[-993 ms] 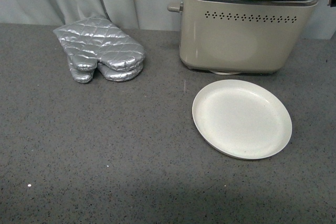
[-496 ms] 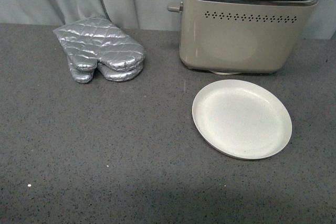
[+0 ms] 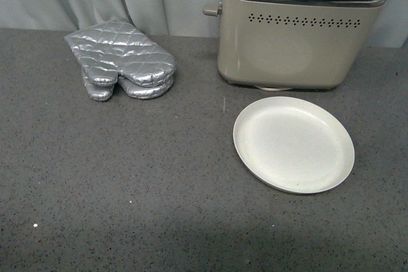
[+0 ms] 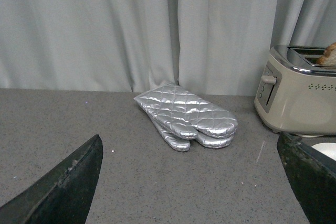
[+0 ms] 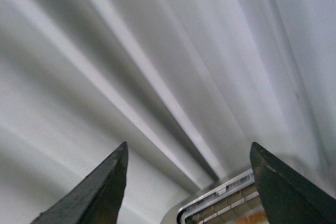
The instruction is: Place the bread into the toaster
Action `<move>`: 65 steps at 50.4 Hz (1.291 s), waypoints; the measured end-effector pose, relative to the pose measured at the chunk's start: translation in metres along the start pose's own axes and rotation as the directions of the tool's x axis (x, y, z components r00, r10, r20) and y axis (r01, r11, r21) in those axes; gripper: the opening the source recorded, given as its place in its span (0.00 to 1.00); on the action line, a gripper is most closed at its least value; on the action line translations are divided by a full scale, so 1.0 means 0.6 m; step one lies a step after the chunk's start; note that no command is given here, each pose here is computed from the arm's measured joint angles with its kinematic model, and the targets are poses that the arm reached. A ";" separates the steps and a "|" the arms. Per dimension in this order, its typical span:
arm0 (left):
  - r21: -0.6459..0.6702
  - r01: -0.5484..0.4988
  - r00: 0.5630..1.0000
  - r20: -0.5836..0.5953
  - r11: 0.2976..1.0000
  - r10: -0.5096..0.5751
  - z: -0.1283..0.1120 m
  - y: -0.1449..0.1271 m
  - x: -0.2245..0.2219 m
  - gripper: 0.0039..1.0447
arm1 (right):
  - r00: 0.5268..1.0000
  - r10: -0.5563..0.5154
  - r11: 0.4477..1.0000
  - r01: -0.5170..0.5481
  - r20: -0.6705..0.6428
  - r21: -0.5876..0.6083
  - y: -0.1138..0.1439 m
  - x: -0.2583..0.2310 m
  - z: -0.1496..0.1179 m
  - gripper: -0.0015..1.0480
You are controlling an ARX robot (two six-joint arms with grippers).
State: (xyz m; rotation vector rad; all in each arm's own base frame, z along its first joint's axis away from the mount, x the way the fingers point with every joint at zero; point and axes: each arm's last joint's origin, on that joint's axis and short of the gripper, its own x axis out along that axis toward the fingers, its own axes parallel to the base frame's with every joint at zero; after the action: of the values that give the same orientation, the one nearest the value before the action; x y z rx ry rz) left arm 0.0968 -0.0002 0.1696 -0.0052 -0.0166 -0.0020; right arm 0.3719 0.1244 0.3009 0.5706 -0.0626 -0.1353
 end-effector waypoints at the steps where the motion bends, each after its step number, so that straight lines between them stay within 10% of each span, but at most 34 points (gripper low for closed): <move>1: 0.000 0.000 1.000 0.000 1.000 0.000 0.000 0.000 0.000 0.94 | 0.999 0.036 0.998 -0.034 0.029 -0.051 0.002 -0.009 0.004 0.68; 10: 0.000 0.000 1.000 0.000 1.000 0.000 0.000 0.000 0.000 0.94 | 0.945 0.276 0.875 -0.170 0.178 -0.453 -0.003 -0.086 0.020 0.92; 15: 0.000 0.000 1.000 0.000 1.000 0.000 0.000 0.000 0.000 0.94 | 0.926 0.332 0.748 -0.141 0.181 -0.649 -0.029 -0.123 0.009 0.90; 25: 0.000 0.000 1.000 0.000 1.000 0.000 0.000 0.000 0.000 0.94 | 0.975 0.190 0.538 -0.008 0.112 -0.843 -0.159 -0.222 -0.034 0.91; 32: 0.000 0.000 1.000 0.000 1.000 0.000 0.000 0.000 0.000 0.94 | 0.987 0.109 0.752 -0.158 -0.115 -0.640 -0.253 -0.304 -0.047 0.56; 48: 0.000 0.000 1.000 0.000 1.000 0.000 0.000 0.000 0.000 0.94 | 0.988 0.109 0.820 -0.152 -0.110 -0.551 -0.296 -0.340 -0.041 0.00; 65: 0.000 0.000 1.000 0.000 1.000 0.000 0.000 0.000 0.000 0.94 | 0.988 0.122 0.826 -0.156 -0.099 -0.542 -0.331 -0.364 -0.036 0.01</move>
State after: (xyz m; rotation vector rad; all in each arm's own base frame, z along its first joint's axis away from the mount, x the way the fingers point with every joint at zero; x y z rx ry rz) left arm 0.0968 -0.0002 0.1696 -0.0052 -0.0166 -0.0020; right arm 0.1362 0.0022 0.1704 -0.0108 -0.0044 0.0114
